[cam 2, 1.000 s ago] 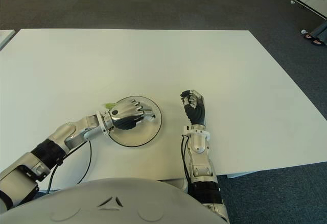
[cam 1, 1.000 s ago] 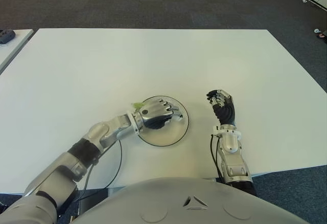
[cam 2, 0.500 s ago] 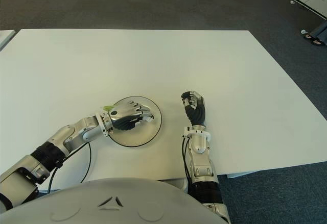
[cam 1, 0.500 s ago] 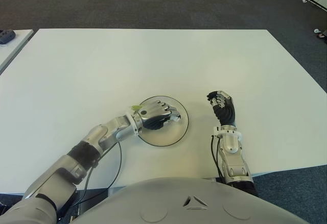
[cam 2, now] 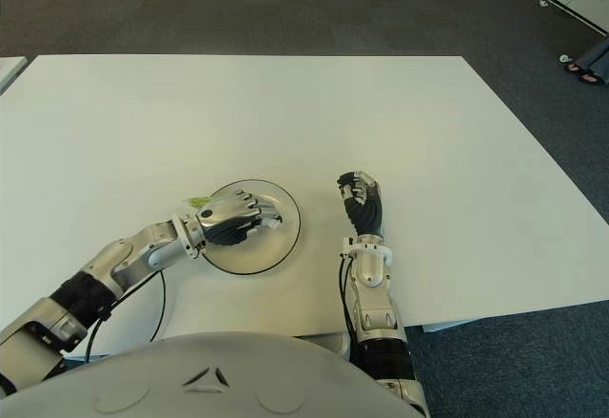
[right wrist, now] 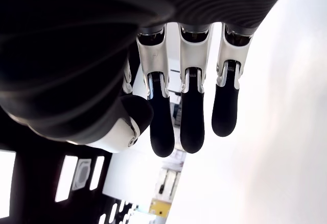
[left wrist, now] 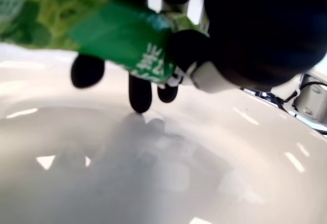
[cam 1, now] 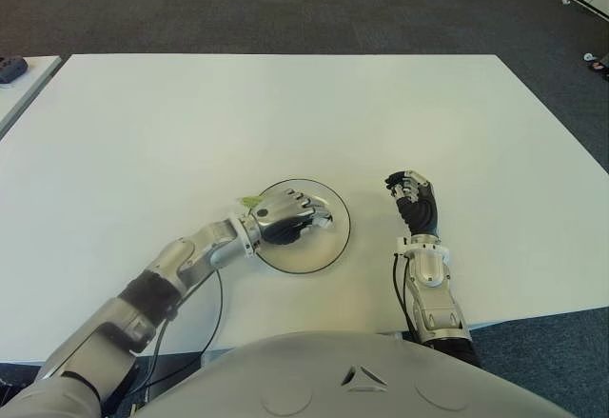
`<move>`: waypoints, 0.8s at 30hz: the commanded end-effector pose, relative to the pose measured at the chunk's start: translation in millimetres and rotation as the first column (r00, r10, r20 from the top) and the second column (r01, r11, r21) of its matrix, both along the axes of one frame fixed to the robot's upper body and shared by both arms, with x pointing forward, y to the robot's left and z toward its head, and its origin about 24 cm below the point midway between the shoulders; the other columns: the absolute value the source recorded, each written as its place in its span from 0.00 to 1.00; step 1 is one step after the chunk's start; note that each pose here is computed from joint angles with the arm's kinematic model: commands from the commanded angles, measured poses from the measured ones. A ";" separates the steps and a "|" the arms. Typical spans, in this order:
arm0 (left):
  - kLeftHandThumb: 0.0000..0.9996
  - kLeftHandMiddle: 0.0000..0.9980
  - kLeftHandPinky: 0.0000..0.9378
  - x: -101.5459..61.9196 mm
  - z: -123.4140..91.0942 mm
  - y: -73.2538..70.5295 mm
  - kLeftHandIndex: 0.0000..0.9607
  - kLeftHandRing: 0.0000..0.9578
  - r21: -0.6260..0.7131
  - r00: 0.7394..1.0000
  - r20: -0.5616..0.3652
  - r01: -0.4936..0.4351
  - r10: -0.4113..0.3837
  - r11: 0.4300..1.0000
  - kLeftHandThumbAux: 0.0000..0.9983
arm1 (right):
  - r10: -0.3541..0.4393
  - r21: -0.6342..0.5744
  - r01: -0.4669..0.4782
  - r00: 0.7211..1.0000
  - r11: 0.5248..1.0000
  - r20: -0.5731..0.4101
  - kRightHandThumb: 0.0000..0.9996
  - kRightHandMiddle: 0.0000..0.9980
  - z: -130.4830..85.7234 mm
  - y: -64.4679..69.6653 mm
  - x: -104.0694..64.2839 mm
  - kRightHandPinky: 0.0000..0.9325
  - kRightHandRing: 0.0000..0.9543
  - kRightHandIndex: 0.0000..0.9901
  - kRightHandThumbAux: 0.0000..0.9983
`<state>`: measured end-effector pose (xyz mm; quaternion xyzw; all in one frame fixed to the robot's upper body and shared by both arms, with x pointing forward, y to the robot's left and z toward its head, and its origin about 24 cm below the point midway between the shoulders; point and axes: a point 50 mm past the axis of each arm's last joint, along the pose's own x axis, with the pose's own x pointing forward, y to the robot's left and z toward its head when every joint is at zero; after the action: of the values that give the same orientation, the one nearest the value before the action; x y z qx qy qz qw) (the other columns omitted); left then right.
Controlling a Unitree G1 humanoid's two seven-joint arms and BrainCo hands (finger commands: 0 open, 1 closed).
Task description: Put the toothpaste on the table into the plate.
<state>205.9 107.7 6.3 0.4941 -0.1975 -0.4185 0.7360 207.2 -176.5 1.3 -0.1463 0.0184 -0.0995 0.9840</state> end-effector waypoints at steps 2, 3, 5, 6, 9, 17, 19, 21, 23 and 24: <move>0.87 0.50 0.47 2.9 5.8 3.0 0.30 0.48 0.004 0.999 -0.037 -0.016 0.016 1.000 0.66 | 0.006 0.002 -0.006 1.000 1.000 0.002 0.71 0.47 -0.8 0.3 2.4 0.47 0.47 0.42 0.73; 0.89 0.49 0.43 4.2 7.6 2.8 0.24 0.44 0.005 0.999 -0.032 -0.011 0.011 1.000 0.65 | 0.006 0.002 -0.006 1.000 1.000 0.002 0.71 0.47 -0.9 0.2 2.5 0.47 0.47 0.42 0.73; 0.72 0.37 0.38 5.3 9.2 2.7 0.16 0.37 0.006 1.000 -0.028 -0.007 0.007 1.000 0.67 | 0.006 0.002 -0.006 1.000 1.000 0.001 0.71 0.47 -0.9 0.2 2.6 0.47 0.47 0.42 0.73; 0.65 0.32 0.36 5.5 9.5 2.7 0.13 0.34 0.010 1.000 -0.023 -0.003 0.003 1.000 0.67 | 0.006 0.002 -0.006 1.000 1.000 0.001 0.71 0.47 -1.0 0.2 2.7 0.47 0.47 0.42 0.73; 0.47 0.16 0.22 5.4 9.8 2.9 0.05 0.19 0.022 1.000 -0.003 0.008 -0.008 1.000 0.64 | 0.006 -0.001 -0.006 1.000 1.000 -0.001 0.71 0.47 -1.1 0.3 2.9 0.47 0.47 0.42 0.73; 0.27 0.01 0.01 7.1 13.9 2.9 0.00 0.01 0.008 0.991 0.132 0.005 -0.006 1.000 0.42 | 0.004 -0.003 -0.004 1.000 1.000 -0.005 0.71 0.47 -1.3 0.2 3.7 0.47 0.46 0.42 0.73; 0.26 0.00 0.01 9.2 15.9 3.7 0.00 0.00 0.003 0.983 0.182 -0.007 0.006 1.000 0.39 | 0.004 -0.003 -0.004 1.000 1.000 -0.004 0.71 0.47 -1.0 0.3 4.0 0.47 0.46 0.42 0.73; 0.25 0.00 0.00 11.2 16.9 4.4 0.00 0.00 0.000 0.977 0.212 -0.016 0.016 1.000 0.34 | 0.004 -0.003 -0.004 1.000 1.000 -0.004 0.71 0.47 -1.0 0.3 4.2 0.46 0.46 0.42 0.73; 0.24 0.00 0.00 12.8 17.3 4.9 0.00 0.00 -0.003 0.971 0.237 -0.026 0.026 1.000 0.32 | 0.004 -0.003 -0.004 1.000 1.000 -0.003 0.71 0.46 -0.9 0.3 4.5 0.46 0.46 0.42 0.73; 0.23 0.00 0.00 13.4 17.4 5.0 0.00 0.00 -0.005 0.968 0.248 -0.031 0.031 1.000 0.30 | 0.004 -0.003 -0.004 1.000 1.000 -0.003 0.71 0.46 -0.8 0.3 4.6 0.46 0.46 0.42 0.73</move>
<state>215.6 110.5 24.3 0.5290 -0.2742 -0.3562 0.7198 209.1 -176.0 0.8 -0.1461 0.0178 -0.0981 0.9842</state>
